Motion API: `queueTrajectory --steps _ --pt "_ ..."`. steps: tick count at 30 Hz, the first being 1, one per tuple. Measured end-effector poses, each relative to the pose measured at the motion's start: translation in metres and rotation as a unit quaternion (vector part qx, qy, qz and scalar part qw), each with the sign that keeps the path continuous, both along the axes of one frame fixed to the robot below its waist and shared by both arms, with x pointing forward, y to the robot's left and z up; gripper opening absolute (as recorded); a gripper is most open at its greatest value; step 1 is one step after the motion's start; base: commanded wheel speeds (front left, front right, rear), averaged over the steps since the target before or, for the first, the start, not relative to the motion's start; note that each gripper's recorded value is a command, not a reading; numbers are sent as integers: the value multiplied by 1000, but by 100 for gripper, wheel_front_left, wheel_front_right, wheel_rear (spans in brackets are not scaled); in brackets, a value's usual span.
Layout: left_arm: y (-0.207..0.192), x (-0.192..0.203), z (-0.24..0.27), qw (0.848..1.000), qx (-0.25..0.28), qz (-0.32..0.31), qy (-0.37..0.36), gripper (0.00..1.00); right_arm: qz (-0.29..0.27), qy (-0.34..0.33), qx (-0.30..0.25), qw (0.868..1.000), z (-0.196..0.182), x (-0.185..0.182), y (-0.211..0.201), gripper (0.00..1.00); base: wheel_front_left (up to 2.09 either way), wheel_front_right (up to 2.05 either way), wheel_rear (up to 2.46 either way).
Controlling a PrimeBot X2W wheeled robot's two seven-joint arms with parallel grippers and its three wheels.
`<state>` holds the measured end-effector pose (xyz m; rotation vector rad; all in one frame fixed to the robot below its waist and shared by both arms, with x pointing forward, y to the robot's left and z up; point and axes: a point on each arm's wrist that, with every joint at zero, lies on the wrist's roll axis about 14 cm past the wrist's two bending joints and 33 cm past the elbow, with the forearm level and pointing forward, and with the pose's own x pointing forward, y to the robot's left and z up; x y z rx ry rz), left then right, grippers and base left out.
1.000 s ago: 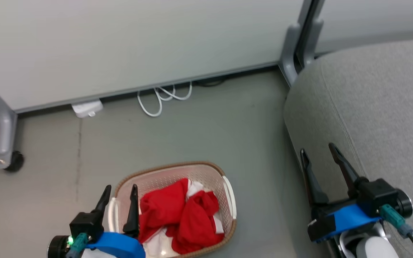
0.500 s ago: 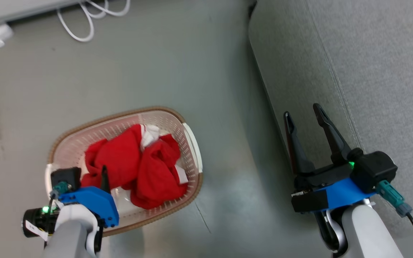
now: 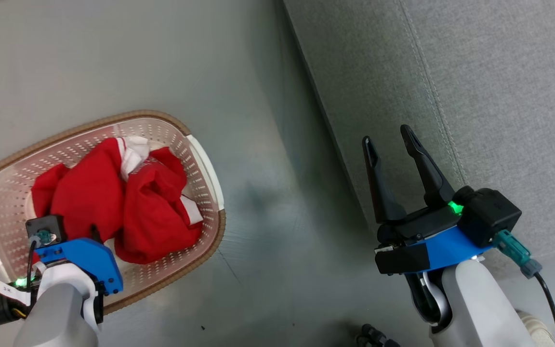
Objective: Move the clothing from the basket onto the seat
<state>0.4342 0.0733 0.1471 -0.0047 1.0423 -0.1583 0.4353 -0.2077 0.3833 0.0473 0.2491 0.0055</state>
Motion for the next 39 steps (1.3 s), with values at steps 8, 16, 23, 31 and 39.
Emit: queueTrajectory --steps 8,16,23,31,39 --pt "-9 -5 -11 1000 2 -22 15 0 -14 11 -3 1000 -8 -4 -10 100 0 0 0" --pt "-12 -13 -7 999 -1 -34 18 0 -8 0 -4 1000 -3 2 -7 100 0 0 0" --pt "-20 -9 13 999 -30 -12 -1 0 6 -6 -15 1000 3 2 -1 100 0 0 0" --pt "-43 7 79 992 -85 -45 -79 0 26 -15 -20 999 27 -8 13 100 0 0 0" --pt "-50 25 174 971 -130 -61 -192 0 52 -41 -15 998 65 -34 35 100 0 0 0"
